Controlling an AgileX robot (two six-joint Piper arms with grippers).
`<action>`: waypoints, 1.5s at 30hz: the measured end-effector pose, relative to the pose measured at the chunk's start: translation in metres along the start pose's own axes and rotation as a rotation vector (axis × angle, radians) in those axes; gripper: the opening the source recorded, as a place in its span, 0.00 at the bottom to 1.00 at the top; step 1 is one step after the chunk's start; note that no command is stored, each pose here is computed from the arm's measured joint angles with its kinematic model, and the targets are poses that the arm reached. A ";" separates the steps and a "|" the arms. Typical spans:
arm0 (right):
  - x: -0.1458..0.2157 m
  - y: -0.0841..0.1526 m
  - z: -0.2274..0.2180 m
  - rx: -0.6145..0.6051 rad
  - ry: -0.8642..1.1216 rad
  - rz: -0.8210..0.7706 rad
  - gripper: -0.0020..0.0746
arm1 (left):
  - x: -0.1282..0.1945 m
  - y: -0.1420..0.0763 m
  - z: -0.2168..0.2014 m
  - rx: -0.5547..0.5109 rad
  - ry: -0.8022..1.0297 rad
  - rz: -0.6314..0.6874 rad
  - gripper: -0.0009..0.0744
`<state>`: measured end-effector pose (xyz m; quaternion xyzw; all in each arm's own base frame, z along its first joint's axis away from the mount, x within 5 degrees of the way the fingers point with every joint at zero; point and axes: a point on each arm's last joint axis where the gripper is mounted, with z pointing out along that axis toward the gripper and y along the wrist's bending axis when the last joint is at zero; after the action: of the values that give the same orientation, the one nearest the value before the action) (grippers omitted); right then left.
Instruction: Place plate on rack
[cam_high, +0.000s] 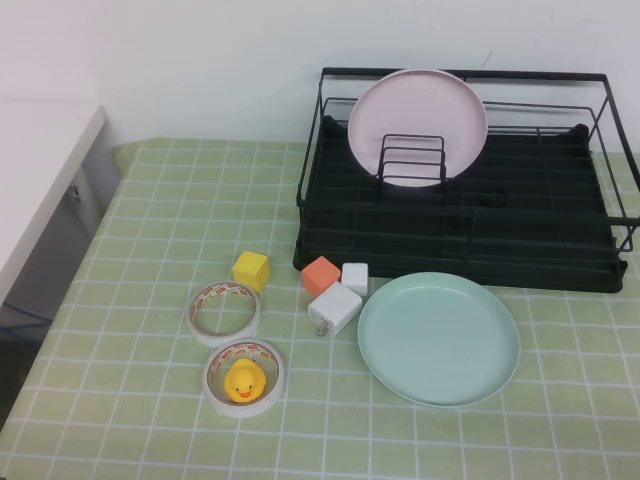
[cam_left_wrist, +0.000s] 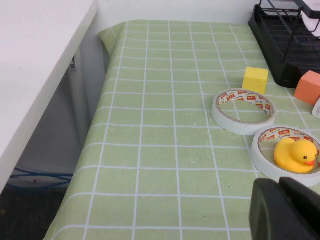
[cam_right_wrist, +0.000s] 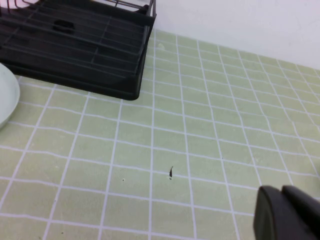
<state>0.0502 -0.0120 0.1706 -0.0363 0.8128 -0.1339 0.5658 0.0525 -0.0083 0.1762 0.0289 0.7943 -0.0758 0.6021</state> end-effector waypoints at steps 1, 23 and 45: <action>0.000 0.000 0.000 0.000 0.000 0.000 0.04 | 0.000 0.000 0.000 0.000 0.000 0.000 0.01; -0.004 0.014 -0.001 -0.159 -0.014 0.369 0.04 | -0.009 -0.007 -0.001 0.100 -0.083 -0.425 0.01; -0.019 0.023 -0.004 -0.331 -0.101 0.850 0.04 | -0.040 0.002 -0.009 0.230 -0.374 -1.211 0.01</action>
<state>0.0549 0.0146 0.1830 0.2043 0.7372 0.2436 0.5962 0.0549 -0.0031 0.2166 -0.3740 0.5385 -0.4906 0.5740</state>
